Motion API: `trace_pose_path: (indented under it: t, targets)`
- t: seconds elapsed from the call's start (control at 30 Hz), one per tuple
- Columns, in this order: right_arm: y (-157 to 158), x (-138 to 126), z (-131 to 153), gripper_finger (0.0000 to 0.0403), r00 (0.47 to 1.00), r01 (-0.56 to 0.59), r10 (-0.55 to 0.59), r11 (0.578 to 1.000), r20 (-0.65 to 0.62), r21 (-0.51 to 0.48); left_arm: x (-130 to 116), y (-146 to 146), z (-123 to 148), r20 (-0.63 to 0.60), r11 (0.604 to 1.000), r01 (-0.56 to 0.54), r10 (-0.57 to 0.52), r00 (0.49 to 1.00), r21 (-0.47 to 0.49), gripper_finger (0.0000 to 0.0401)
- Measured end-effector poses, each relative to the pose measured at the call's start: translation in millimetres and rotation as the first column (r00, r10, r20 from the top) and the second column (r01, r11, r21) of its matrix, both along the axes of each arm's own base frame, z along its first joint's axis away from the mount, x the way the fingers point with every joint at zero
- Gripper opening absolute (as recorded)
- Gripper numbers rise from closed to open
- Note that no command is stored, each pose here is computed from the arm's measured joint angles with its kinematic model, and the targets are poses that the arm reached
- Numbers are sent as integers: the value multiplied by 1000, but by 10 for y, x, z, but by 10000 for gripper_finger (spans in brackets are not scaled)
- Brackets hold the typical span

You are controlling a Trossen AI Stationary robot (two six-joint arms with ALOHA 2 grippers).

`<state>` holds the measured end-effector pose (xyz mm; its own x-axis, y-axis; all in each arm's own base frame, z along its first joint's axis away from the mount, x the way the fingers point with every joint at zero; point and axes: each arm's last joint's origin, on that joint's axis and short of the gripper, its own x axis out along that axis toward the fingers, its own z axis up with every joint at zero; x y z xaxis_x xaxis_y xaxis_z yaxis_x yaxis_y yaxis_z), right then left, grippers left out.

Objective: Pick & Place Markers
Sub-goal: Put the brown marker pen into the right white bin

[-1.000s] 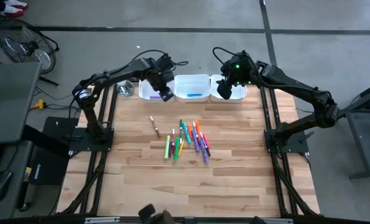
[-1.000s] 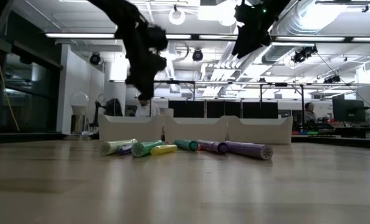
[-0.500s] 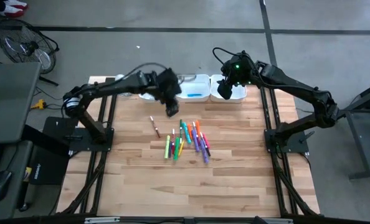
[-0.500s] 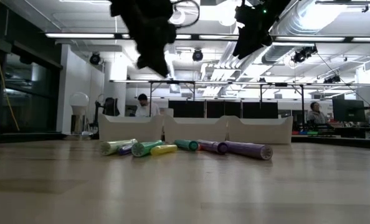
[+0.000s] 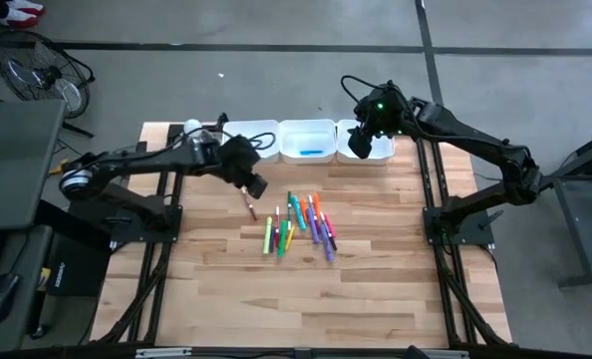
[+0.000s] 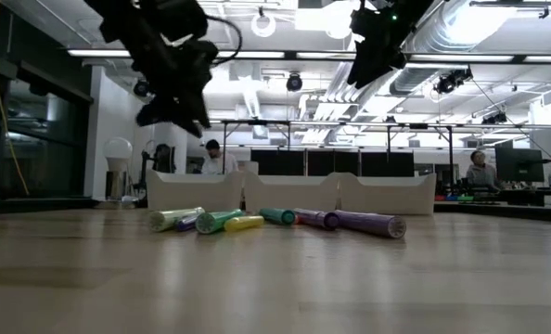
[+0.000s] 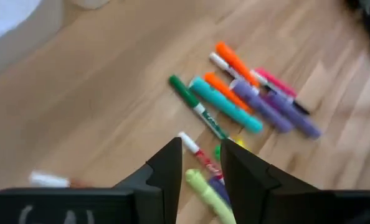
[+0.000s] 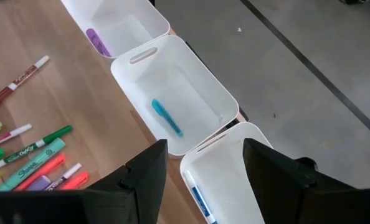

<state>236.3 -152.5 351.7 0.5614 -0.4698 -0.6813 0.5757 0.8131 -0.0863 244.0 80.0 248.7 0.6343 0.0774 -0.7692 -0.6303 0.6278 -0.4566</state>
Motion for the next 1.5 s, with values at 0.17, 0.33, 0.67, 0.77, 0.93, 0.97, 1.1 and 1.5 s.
trace_pose_path:
  t: [0.17,0.33,0.67,0.77,0.93,0.97,1.1,1.5]
  targets:
    - [0,0,1,200,1000,1,-1,1000,1,0,-107,-77,-35,-100,975,-210,202,974,-68,107]
    - [0,1,1,200,1000,1,-1,1000,2,0,-117,-78,-118,-175,967,-236,216,961,-98,107]
    - [3,-4,-5,200,1000,2,-2,1000,-4,6,-146,-84,-272,-323,962,-254,210,923,-102,107]
    - [12,-5,-12,200,1000,-17,17,1000,-3,26,-132,-79,-294,-330,979,-188,153,931,-77,107]
    - [24,-8,-22,200,999,-37,37,998,-4,49,-120,-79,-328,-348,990,-124,93,933,-68,108]
    - [26,-10,-25,200,999,-33,34,998,-5,55,-119,-78,-327,-346,990,-122,92,934,-67,108]
    - [49,-28,-52,200,1000,-25,26,993,-8,118,-124,-78,-328,-353,990,-123,93,931,-62,108]
    - [72,-69,-91,200,998,-13,22,989,-65,147,-125,-77,-329,-354,989,-133,104,930,-59,108]
